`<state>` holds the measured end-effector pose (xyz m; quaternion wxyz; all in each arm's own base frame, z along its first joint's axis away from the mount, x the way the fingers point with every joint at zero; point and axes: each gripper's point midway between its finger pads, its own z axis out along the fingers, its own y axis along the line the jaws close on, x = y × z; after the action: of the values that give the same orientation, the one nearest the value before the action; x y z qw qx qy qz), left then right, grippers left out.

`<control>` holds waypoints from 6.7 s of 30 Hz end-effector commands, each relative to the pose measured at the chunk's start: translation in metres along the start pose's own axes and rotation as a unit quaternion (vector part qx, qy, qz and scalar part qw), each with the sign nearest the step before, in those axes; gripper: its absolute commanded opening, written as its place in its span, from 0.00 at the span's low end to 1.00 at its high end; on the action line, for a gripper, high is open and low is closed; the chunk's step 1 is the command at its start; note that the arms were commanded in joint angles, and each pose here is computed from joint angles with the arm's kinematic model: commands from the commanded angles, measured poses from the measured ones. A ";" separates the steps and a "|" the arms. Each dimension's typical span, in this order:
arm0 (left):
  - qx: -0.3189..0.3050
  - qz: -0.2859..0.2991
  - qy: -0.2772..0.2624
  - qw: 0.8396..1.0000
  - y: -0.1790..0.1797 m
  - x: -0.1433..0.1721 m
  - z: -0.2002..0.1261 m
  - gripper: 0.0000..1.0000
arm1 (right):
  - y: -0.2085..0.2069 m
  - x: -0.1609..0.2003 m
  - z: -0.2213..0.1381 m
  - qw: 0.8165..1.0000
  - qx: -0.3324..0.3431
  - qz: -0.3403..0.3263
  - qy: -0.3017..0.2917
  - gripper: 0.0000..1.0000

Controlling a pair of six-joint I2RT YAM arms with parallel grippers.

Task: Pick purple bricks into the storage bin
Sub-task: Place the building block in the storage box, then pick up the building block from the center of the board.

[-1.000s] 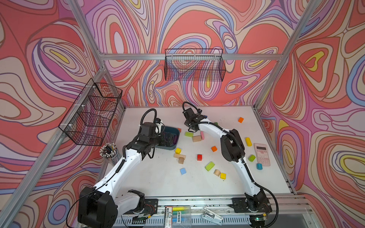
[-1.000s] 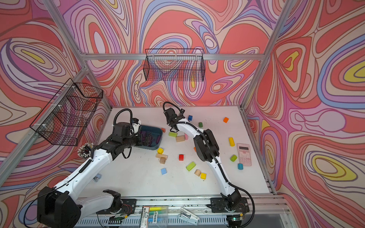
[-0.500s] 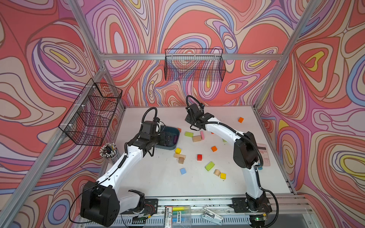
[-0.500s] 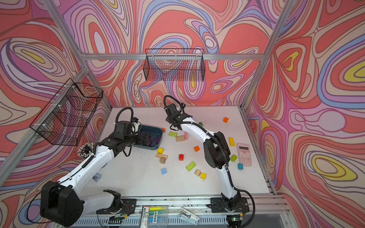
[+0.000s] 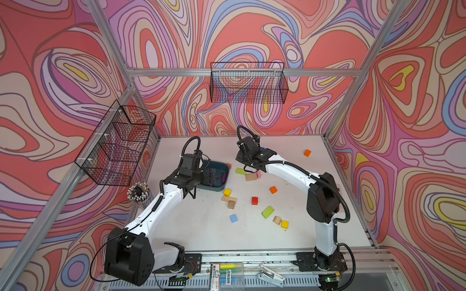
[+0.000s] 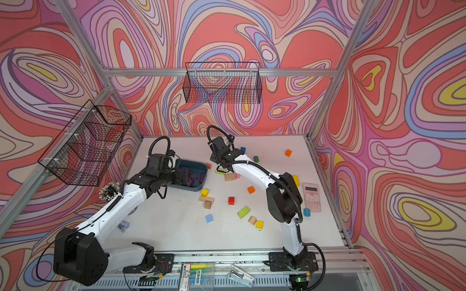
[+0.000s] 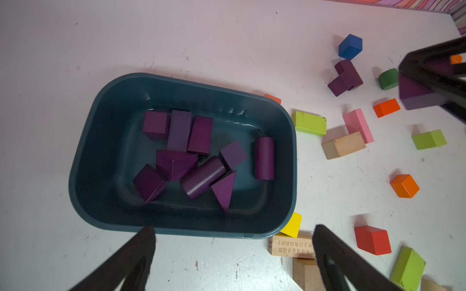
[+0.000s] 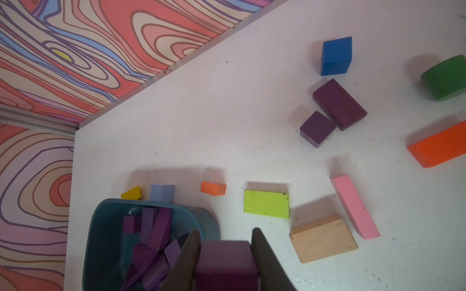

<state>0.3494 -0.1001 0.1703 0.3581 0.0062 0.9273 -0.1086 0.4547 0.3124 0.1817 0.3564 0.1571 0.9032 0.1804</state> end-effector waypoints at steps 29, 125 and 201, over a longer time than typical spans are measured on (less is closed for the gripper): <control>-0.064 -0.098 -0.001 0.993 0.048 -0.020 -0.010 1.00 | 0.072 0.033 -0.029 0.996 -0.076 -0.055 -0.005 0.21; -0.067 -0.140 0.013 0.988 0.063 -0.019 -0.004 1.00 | 0.040 -0.034 -0.061 0.981 -0.069 -0.129 -0.126 0.92; 0.107 0.106 -0.043 0.988 -0.094 0.002 -0.031 1.00 | -0.106 -0.014 0.005 0.995 0.102 -0.022 -0.001 0.82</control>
<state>0.3192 -0.1902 0.2047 0.3921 0.1346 0.8916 -0.1824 0.4494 0.2146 0.1443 0.3518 0.1725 0.9159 0.0876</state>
